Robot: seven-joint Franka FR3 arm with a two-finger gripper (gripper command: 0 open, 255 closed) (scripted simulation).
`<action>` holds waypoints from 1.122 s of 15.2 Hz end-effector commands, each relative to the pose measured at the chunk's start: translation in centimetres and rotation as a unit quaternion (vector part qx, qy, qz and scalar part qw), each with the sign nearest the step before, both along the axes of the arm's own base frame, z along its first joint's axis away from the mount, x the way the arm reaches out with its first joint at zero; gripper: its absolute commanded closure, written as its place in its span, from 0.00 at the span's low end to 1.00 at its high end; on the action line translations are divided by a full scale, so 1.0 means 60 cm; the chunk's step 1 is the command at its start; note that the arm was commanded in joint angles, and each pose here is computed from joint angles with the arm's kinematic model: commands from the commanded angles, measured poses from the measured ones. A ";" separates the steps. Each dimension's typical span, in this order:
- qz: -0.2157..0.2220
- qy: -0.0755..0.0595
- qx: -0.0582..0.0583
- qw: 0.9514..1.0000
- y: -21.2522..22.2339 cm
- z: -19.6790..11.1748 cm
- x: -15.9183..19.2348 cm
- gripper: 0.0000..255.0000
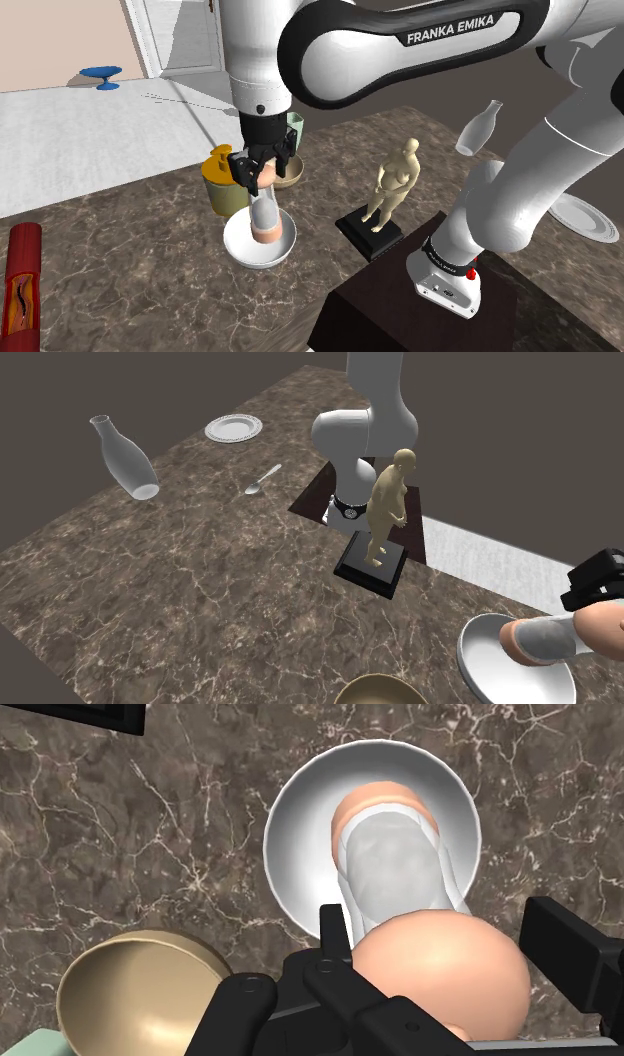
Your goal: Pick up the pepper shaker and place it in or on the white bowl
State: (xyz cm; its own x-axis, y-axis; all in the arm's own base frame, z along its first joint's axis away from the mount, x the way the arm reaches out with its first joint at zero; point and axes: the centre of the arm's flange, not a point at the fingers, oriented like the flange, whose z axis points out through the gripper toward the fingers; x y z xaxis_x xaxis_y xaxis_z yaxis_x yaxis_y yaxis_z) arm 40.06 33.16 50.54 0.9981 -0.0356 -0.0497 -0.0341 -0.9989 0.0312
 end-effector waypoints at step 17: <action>0.000 0.000 0.000 1.000 0.001 -0.041 -0.001 0.00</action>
